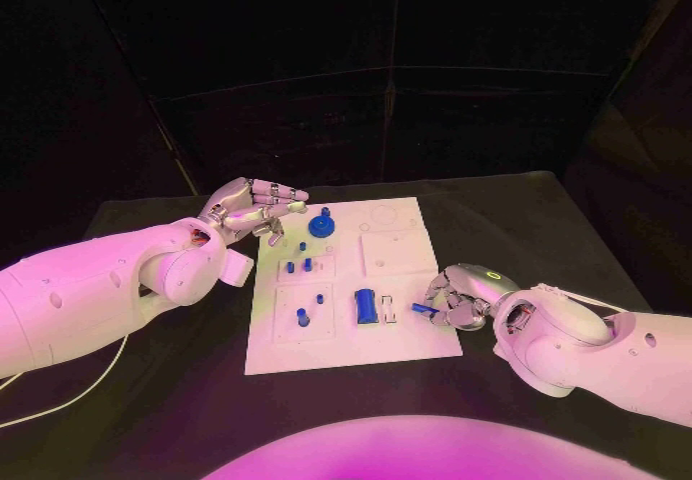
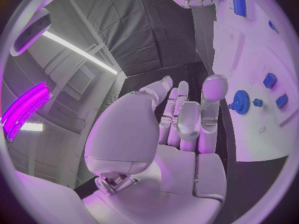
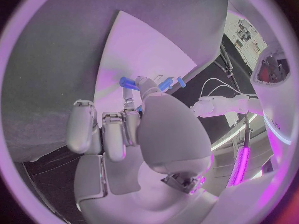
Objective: Assemble the parts on the task board
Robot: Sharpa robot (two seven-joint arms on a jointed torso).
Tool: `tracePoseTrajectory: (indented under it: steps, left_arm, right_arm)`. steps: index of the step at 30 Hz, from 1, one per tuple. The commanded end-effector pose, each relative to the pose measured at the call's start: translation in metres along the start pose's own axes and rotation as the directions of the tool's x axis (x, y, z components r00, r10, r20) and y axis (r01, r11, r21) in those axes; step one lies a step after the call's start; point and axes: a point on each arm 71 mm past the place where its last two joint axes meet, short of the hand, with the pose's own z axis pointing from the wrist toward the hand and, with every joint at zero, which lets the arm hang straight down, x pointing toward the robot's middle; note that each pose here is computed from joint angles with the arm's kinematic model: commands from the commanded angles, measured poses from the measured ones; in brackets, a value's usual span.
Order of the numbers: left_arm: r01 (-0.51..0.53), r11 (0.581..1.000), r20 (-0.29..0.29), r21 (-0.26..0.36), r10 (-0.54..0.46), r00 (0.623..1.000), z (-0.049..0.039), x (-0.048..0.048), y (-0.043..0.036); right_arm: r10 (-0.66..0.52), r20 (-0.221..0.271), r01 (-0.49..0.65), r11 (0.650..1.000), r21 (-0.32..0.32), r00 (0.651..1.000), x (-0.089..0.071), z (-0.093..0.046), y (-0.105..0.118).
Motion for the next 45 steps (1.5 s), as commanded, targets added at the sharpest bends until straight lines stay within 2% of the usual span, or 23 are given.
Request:
tracePoseTrajectory:
  steps: [1, 11, 17, 22, 45]
  left_arm:
    - [0.006, 1.000, -0.005, 0.005, -0.006, 1.000, 0.0001, 0.0009, -0.0012]
    - [0.007, 1.000, -0.007, 0.005, -0.007, 1.000, -0.0004, 0.0015, -0.0015]
    - [0.008, 1.000, -0.009, 0.005, -0.008, 1.000, 0.0000, 0.0022, -0.0015]
    - [0.008, 1.000, -0.010, 0.006, -0.008, 1.000, 0.0004, 0.0028, -0.0015]
    - [0.009, 1.000, -0.013, 0.004, -0.009, 1.000, 0.0003, 0.0032, -0.0015]
  right_arm:
    - [0.109, 0.071, -0.108, 0.994, -0.017, 0.991, -0.005, 0.000, 0.005]
    - [0.167, 0.053, -0.166, 0.986, -0.018, 0.985, -0.001, 0.004, 0.013]
    - [0.186, -0.006, -0.186, 0.983, -0.004, 0.983, 0.007, 0.012, 0.019]
    - [0.190, -0.032, -0.190, 0.982, 0.000, 0.981, 0.012, 0.017, 0.025]
    - [0.183, -0.055, -0.182, 0.983, 0.027, 0.981, 0.018, 0.027, 0.029]
